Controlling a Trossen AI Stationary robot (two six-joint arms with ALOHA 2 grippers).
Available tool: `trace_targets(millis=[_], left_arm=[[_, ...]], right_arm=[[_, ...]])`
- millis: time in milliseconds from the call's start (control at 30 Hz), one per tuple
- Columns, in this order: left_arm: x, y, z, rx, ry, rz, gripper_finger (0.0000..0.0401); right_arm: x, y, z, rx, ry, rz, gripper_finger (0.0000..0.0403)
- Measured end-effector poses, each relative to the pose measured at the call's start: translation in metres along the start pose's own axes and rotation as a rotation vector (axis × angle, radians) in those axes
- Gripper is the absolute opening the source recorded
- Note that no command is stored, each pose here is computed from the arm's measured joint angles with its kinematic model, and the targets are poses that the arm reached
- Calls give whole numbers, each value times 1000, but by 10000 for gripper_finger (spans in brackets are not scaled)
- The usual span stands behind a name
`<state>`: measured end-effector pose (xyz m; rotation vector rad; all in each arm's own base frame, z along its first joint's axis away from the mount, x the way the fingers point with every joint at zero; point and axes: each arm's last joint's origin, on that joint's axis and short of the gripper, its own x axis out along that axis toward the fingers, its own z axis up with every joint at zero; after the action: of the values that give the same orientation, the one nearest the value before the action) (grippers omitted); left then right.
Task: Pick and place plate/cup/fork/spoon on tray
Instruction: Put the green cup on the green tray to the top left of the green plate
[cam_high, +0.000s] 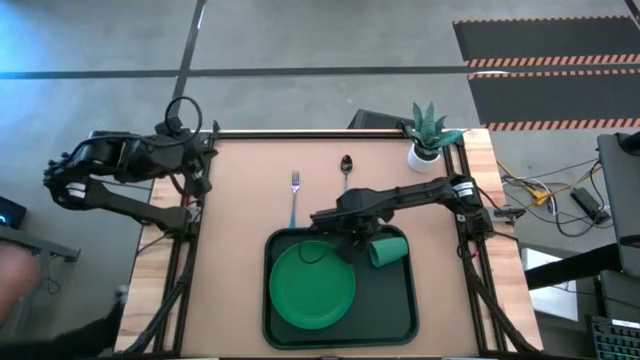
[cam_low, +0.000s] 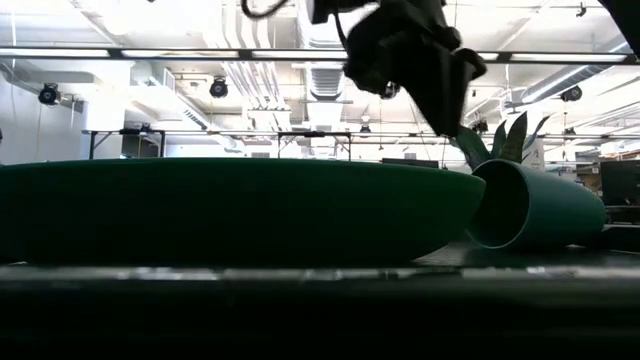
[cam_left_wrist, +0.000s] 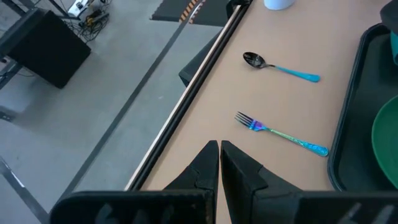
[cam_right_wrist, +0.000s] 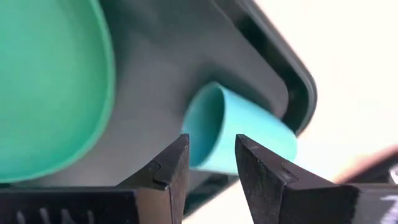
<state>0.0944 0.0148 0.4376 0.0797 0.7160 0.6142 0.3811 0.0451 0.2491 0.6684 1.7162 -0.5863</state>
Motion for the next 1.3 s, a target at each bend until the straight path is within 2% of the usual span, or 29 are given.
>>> trace_targets(millis=[367, 833, 1133, 1300], left_arm=[[0, 0, 0, -1, -2, 0, 0], [1, -1, 0, 3, 6, -23, 0], [1, -2, 0, 6, 11, -48, 0], [1, -3, 0, 12, 15, -67, 0]], right_arm=[[32, 3, -16, 8, 143, -62, 118], [49, 6, -13, 18, 97, -38, 118], [61, 3, -8, -5, 22, -127, 118], [69, -2, -11, 2, 54, -148, 118]])
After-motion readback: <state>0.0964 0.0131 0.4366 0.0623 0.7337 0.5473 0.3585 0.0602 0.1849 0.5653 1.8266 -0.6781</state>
